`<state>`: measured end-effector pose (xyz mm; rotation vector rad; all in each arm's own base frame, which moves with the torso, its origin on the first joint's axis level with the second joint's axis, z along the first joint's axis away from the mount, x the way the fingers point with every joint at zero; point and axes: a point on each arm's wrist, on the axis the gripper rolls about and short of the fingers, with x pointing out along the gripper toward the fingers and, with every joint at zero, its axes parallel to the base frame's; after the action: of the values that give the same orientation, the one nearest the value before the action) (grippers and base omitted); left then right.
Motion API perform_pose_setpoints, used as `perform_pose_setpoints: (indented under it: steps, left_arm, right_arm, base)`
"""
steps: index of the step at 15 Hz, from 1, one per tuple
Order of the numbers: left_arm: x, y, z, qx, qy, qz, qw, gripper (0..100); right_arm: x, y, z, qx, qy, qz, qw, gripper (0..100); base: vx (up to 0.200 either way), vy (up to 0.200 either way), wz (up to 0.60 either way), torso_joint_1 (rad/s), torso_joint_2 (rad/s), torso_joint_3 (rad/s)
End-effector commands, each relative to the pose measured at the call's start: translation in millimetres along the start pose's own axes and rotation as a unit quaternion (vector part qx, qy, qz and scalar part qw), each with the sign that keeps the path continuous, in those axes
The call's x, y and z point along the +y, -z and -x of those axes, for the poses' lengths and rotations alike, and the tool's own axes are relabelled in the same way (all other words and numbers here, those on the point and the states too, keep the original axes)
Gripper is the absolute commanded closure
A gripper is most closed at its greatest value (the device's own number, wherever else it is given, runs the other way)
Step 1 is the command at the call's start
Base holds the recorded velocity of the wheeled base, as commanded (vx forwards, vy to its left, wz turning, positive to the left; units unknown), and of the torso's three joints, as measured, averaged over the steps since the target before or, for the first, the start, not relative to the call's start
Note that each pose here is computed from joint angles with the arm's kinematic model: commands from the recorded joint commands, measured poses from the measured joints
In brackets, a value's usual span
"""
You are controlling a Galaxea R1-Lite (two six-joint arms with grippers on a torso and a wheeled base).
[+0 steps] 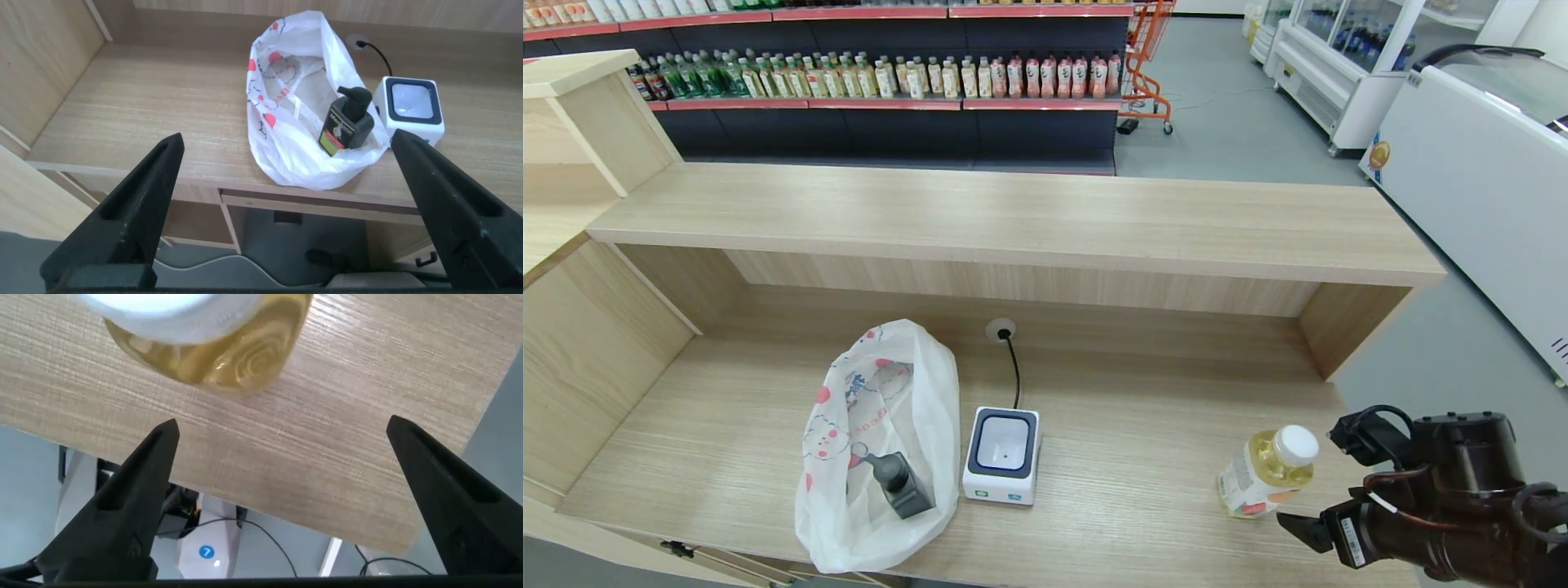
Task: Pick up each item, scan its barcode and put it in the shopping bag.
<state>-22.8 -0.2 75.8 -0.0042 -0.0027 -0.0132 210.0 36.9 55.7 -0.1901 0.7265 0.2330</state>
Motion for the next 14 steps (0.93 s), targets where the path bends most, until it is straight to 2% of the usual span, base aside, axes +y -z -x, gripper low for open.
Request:
perform_pose_setpoints:
  steps: [1, 14]
  left_arm:
    - [0.0, -0.1, -0.1, 0.001, 0.0, 0.0, 1.0, 0]
    - [0.0, 0.0, 0.0, 0.0, 0.0, 0.0, 1.0, 0]
  right_arm:
    - [1.3, 2.7, -10.8, 0.008, -0.012, 0.001, 1.0, 0]
    - [18.6, -2.5, -49.2, -0.052, -0.051, 0.023, 0.997, 0]
  base:
    - [0.0, 0.0, 0.0, 0.0, 0.0, 0.0]
    - [0.0, 0.0, 0.0, 0.0, 0.0, 0.0]
